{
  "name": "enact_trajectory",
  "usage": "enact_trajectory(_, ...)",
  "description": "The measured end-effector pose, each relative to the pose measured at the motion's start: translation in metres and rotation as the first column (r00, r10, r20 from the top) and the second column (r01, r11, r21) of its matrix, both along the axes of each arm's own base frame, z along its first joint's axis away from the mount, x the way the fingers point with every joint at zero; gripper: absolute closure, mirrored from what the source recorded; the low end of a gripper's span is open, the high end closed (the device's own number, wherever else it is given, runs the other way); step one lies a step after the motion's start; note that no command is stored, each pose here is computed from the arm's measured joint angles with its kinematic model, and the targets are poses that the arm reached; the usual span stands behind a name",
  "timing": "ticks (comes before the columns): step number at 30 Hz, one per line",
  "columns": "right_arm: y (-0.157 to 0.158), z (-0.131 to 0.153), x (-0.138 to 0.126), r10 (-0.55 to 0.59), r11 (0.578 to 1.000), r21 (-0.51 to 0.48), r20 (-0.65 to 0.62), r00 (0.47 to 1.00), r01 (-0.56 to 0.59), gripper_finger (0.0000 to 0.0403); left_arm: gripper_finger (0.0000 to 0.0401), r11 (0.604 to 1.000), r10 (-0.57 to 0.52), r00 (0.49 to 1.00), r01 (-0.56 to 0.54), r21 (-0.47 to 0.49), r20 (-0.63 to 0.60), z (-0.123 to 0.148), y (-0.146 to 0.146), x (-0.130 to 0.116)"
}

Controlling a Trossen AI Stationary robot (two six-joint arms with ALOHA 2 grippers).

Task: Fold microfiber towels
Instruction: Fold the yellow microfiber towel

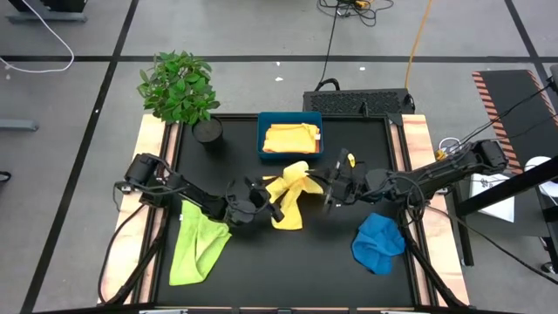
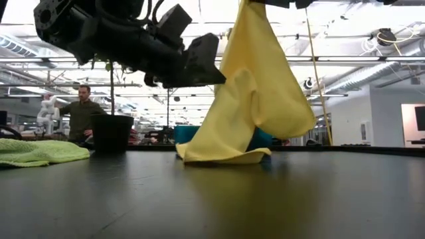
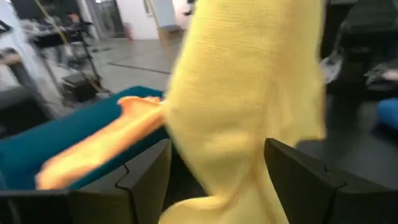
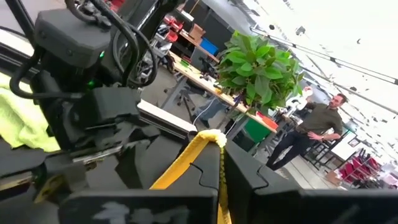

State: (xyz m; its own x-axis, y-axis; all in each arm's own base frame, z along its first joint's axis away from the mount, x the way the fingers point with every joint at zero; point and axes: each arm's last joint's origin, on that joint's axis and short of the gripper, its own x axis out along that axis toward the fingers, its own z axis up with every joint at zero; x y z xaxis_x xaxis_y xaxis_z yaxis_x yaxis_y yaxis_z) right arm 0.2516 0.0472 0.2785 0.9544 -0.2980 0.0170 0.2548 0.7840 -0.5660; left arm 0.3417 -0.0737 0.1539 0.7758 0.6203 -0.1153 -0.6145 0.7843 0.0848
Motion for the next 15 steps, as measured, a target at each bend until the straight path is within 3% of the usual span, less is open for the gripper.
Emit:
enact_trajectory(9, -0.001, 0.007, -0.003, 0.000, 1.000, -0.002, 0.055, 0.999, 0.000, 0.0403, 0.0144, 0.999, 0.034, 0.999, -0.034, 0.042, -0.006, 0.019, 0.002, -0.005)
enact_trajectory(15, -0.001, 0.010, -0.004, 0.000, 1.000, 0.006, 0.069, 0.998, -0.001, 0.0403, 0.0144, 0.992, 0.023, 0.962, 0.012, 0.127, -0.273, 0.002, -0.001, -0.015)
